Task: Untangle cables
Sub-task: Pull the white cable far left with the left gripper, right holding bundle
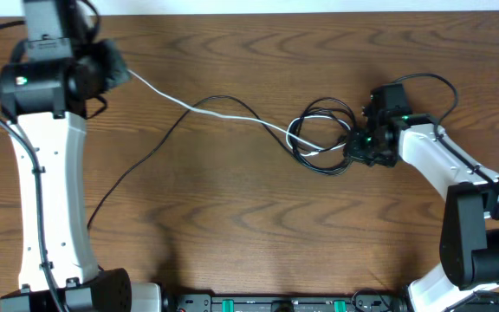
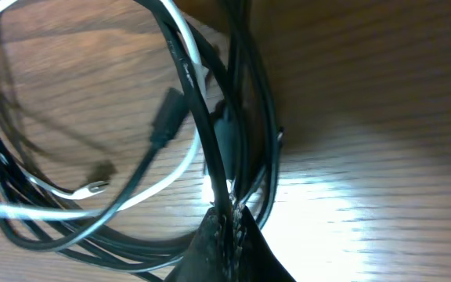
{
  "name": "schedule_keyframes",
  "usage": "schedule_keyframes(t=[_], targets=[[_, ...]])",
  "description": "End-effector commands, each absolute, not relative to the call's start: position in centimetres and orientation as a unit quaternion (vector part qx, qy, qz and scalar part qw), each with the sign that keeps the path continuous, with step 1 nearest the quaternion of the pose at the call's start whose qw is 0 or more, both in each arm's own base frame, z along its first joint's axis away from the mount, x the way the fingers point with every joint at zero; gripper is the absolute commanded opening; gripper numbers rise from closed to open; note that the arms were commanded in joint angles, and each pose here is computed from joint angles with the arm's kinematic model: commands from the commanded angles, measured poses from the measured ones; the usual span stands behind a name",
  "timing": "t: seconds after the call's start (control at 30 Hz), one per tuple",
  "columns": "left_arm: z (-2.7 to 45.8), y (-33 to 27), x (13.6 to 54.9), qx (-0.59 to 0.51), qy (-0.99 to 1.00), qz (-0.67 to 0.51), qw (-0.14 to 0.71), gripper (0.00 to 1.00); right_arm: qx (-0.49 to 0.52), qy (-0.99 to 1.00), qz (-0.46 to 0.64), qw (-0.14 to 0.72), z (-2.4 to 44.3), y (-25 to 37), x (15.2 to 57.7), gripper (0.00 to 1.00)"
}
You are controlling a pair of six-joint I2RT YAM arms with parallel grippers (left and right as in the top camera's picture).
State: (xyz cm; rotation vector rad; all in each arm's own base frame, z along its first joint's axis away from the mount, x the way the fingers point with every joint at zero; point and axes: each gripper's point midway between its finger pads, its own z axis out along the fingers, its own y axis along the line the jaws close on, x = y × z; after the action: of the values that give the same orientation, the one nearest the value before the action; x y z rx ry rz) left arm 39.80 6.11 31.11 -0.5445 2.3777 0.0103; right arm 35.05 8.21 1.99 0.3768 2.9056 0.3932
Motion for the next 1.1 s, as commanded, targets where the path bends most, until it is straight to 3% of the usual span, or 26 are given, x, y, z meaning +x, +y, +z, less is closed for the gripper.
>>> schedule_keyframes(t=[0.0, 0.5, 0.77, 1.07], targets=[[32.3, 10.8, 39.1, -0.266, 0.891, 0.061, 0.363, 0.07, 0.130, 0.978, 0.121, 0.108, 2.6, 6.6, 35.4, 0.01], [32.7, 23.7, 33.6, -0.434, 0.802, 0.226, 0.341, 0.07, 0.166, 0.973, 0.109, 0.118, 2.6, 2.0, 35.9, 0.01], [29.7, 25.1, 34.4, -0.440, 0.811, 0.239, 0.302, 0.07, 0.222, 0.965, 0.035, 0.137, 2.4, -4.7, 35.8, 0.01], [29.1, 26.0, 34.4, -0.446, 0.807, 0.250, 0.294, 0.07, 0.255, 0.949, 0.069, 0.173, 3.1, -9.7, 36.3, 0.01]])
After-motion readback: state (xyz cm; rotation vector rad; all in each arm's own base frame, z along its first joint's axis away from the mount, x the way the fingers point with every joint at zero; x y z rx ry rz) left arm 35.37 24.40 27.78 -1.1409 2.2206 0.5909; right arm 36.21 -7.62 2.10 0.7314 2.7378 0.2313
